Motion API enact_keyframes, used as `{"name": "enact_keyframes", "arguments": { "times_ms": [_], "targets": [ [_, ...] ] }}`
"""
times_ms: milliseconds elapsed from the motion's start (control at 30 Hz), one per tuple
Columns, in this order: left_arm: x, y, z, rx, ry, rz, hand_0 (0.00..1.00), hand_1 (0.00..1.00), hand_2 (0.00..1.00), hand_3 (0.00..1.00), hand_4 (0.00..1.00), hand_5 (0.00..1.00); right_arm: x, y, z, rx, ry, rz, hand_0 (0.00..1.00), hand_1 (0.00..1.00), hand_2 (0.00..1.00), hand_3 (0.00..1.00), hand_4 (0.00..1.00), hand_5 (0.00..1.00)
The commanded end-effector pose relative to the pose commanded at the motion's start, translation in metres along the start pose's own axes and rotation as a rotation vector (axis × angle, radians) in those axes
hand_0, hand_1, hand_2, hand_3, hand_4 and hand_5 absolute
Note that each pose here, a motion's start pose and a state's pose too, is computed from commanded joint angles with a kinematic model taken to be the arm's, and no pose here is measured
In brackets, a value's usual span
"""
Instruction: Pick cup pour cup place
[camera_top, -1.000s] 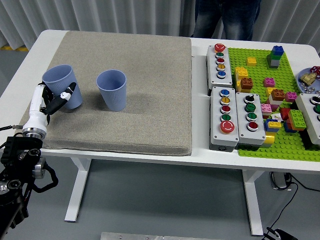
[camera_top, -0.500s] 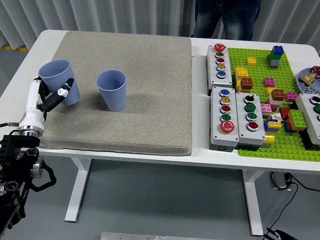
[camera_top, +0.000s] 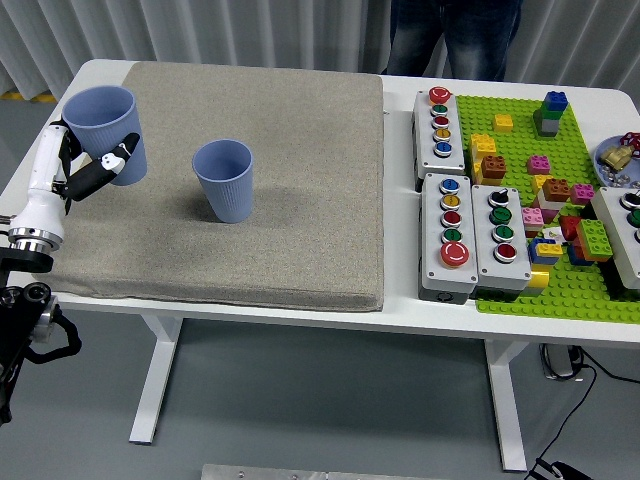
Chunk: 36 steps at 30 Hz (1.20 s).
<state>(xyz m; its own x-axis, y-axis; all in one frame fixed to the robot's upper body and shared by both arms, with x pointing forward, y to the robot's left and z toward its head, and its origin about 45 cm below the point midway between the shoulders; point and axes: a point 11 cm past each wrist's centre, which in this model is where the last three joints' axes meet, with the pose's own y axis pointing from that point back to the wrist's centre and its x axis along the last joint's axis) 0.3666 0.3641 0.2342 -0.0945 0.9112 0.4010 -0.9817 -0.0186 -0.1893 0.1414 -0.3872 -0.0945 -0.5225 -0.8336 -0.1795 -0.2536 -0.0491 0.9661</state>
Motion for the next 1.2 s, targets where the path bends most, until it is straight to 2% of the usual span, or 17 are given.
{"name": "enact_keyframes", "arguments": {
  "times_ms": [33,267,367,500,667,800,933,1033,1200],
  "targets": [
    [0.001,-0.001,0.003,-0.007,-0.014,-0.006,0.412,0.535,0.730,0.742,0.607,0.203,0.000,0.000,0.000,0.000,0.000,0.000,0.764,0.700,0.710,0.606,0.157,0.384],
    [0.011,-0.004,0.021,-0.048,-0.164,-0.107,0.408,0.526,0.717,0.729,0.604,0.200,0.002,0.001,-0.001,0.003,-0.001,0.004,0.763,0.700,0.710,0.606,0.155,0.379],
    [0.009,-0.004,0.025,-0.056,-0.212,-0.164,0.408,0.526,0.717,0.729,0.604,0.200,0.003,0.001,-0.002,0.004,0.000,0.005,0.763,0.700,0.710,0.606,0.155,0.379],
    [0.007,-0.002,0.028,-0.060,-0.234,-0.204,0.407,0.527,0.716,0.731,0.603,0.198,0.003,0.001,-0.003,0.006,0.002,0.007,0.763,0.700,0.710,0.605,0.155,0.377],
    [0.005,0.002,0.027,-0.057,-0.244,-0.239,0.408,0.529,0.717,0.732,0.602,0.195,0.004,0.002,-0.004,0.008,-0.004,0.008,0.763,0.700,0.710,0.605,0.153,0.376],
    [0.006,0.003,0.029,-0.065,-0.258,-0.240,0.408,0.529,0.717,0.732,0.602,0.195,0.004,0.002,-0.003,0.007,-0.005,0.008,0.763,0.700,0.710,0.605,0.153,0.376],
    [0.006,0.001,0.037,-0.086,-0.314,-0.258,0.407,0.529,0.719,0.730,0.605,0.198,0.004,0.002,-0.005,0.011,-0.006,0.007,0.763,0.700,0.710,0.606,0.153,0.375],
    [0.007,-0.003,0.050,-0.125,-0.412,-0.283,0.405,0.524,0.716,0.728,0.606,0.198,0.005,0.003,-0.008,0.017,-0.008,0.008,0.764,0.700,0.710,0.606,0.153,0.376],
    [0.006,-0.006,0.057,-0.147,-0.469,-0.297,0.405,0.524,0.716,0.728,0.606,0.198,0.006,0.003,-0.008,0.022,-0.009,0.008,0.764,0.700,0.710,0.606,0.153,0.376]
  ]
}}
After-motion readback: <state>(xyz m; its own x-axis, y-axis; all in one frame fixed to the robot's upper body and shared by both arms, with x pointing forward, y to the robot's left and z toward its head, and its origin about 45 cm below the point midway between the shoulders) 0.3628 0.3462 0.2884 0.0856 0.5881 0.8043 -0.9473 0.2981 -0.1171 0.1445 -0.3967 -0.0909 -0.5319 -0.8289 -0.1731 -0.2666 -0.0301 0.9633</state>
